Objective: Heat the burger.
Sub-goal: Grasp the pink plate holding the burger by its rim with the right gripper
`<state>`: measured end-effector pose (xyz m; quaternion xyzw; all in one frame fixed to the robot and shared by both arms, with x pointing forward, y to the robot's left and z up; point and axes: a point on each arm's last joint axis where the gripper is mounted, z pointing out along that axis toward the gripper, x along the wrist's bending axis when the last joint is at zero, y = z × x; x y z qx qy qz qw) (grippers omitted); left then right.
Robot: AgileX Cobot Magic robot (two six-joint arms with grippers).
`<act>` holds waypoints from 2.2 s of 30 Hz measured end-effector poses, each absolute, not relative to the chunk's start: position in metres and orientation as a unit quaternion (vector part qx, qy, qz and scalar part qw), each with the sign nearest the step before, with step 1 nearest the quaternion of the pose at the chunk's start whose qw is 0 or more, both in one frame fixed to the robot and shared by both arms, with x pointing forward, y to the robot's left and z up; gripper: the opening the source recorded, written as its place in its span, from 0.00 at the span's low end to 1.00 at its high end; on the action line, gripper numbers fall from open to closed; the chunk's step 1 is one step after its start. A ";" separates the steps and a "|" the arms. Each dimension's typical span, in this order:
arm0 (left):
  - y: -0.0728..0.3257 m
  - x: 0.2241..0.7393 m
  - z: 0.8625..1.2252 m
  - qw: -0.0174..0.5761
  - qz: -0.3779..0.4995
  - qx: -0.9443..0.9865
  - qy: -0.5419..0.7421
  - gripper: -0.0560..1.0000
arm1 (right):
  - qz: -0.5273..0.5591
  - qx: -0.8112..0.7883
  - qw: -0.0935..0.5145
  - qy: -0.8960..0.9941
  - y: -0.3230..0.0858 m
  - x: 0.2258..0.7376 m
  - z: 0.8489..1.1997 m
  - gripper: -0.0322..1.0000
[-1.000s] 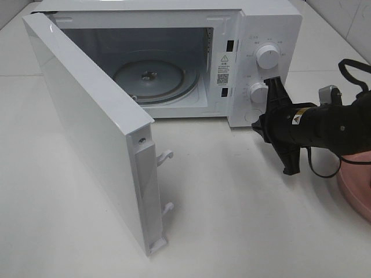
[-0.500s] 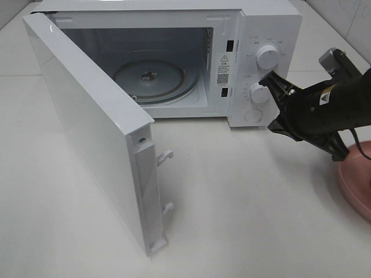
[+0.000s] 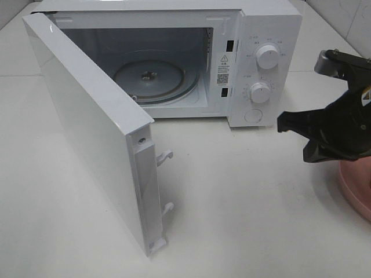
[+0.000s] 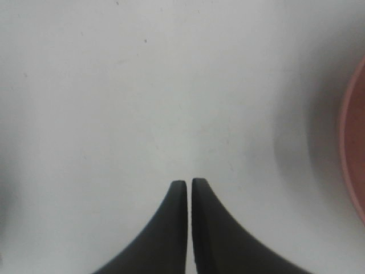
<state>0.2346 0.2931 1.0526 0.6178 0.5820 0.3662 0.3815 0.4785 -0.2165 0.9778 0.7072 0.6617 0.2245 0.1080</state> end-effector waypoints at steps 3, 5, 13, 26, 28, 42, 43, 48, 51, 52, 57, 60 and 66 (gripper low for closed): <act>0.293 0.235 1.053 0.381 0.366 0.618 0.582 0.99 | 0.171 0.676 0.099 0.710 -0.222 0.465 0.981 0.16; 0.293 0.235 1.053 0.381 0.366 0.618 0.582 0.99 | 0.159 0.670 0.096 0.719 -0.223 0.462 0.981 0.21; 0.293 0.235 1.053 0.381 0.366 0.618 0.582 0.99 | 0.117 0.607 0.111 0.778 -0.230 0.457 0.982 0.81; 0.293 0.235 1.053 0.381 0.366 0.618 0.582 0.99 | 0.094 0.619 0.121 0.770 -0.253 0.464 0.979 0.98; 0.293 0.235 1.053 0.381 0.366 0.618 0.582 0.99 | 0.089 0.630 0.119 0.762 -0.259 0.469 0.973 0.97; 0.293 0.234 1.053 0.382 0.366 0.618 0.582 0.99 | 0.062 0.636 0.093 0.764 -0.259 0.492 0.926 0.93; 0.293 0.234 1.053 0.382 0.366 0.618 0.582 0.99 | 0.062 0.636 0.093 0.764 -0.259 0.492 0.926 0.93; 0.293 0.234 1.053 0.382 0.366 0.618 0.582 0.99 | 0.052 0.632 0.101 0.767 -0.260 0.500 0.906 0.90; 0.293 0.234 1.053 0.382 0.366 0.618 0.582 0.99 | 0.045 0.633 0.102 0.766 -0.260 0.503 0.898 0.89; 0.293 0.234 1.053 0.382 0.366 0.618 0.582 0.99 | 0.045 0.633 0.102 0.766 -0.260 0.503 0.898 0.89; 0.293 0.234 1.053 0.382 0.366 0.618 0.582 0.99 | 0.039 0.634 0.097 0.766 -0.260 0.505 0.887 0.87; 0.293 0.234 1.053 0.382 0.366 0.618 0.582 0.99 | 0.039 0.632 0.096 0.768 -0.260 0.506 0.882 0.85; 0.293 0.234 1.053 0.382 0.366 0.618 0.582 0.99 | 0.044 0.628 0.100 0.770 -0.259 0.508 0.880 0.78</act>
